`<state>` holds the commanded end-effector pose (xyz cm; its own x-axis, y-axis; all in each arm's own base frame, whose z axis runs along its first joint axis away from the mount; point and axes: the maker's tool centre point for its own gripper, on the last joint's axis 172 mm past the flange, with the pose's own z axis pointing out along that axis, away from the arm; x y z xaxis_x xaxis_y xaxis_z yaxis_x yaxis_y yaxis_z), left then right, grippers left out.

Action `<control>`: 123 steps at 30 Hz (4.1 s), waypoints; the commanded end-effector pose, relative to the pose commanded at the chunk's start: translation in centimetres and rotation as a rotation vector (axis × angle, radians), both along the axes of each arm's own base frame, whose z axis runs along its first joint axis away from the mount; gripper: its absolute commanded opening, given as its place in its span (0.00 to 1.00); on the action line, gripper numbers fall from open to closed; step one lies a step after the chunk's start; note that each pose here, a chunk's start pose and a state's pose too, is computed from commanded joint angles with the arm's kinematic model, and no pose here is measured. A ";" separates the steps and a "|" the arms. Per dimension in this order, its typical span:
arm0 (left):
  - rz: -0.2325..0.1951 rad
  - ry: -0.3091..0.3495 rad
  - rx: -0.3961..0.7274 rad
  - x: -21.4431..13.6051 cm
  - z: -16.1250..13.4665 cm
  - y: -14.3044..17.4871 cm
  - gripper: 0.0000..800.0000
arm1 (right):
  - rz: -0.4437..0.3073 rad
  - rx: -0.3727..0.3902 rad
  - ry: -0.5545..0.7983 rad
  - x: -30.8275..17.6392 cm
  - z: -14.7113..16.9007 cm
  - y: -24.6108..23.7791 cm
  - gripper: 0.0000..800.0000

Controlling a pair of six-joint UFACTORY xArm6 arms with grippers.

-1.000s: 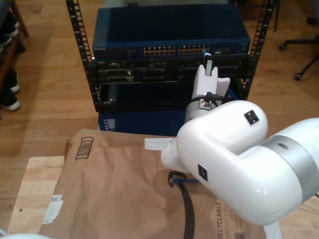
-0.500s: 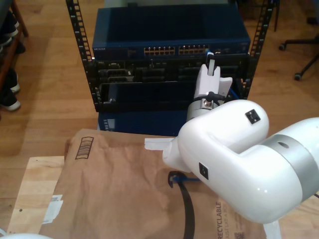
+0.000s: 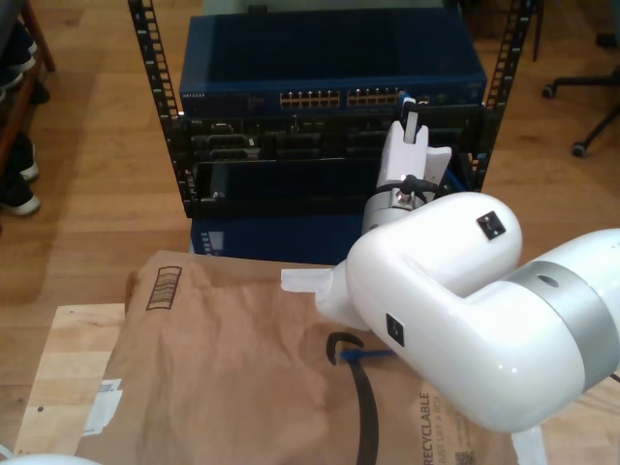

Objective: Grab the cable and plug it in

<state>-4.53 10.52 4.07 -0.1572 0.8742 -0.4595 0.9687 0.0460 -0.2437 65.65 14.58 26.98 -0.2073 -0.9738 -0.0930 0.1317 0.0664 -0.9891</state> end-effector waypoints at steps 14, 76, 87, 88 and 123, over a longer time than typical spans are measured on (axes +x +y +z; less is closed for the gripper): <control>0.000 0.000 0.000 0.0 0.0 0.0 1.00 | -0.003 0.001 -0.003 0.2 0.0 -0.2 0.00; 0.000 0.000 0.000 0.0 0.0 0.0 1.00 | 0.001 -0.003 -0.004 0.1 -0.3 0.1 0.00; 0.000 0.000 0.000 0.0 0.0 0.0 1.00 | 0.002 0.002 -0.014 0.3 0.1 0.2 0.00; 0.000 0.000 0.002 0.0 0.0 0.0 1.00 | 0.003 0.003 -0.015 0.4 0.2 0.2 0.00; 0.000 0.000 0.000 0.0 0.0 0.0 1.00 | 0.002 0.005 -0.015 0.7 0.1 0.1 0.00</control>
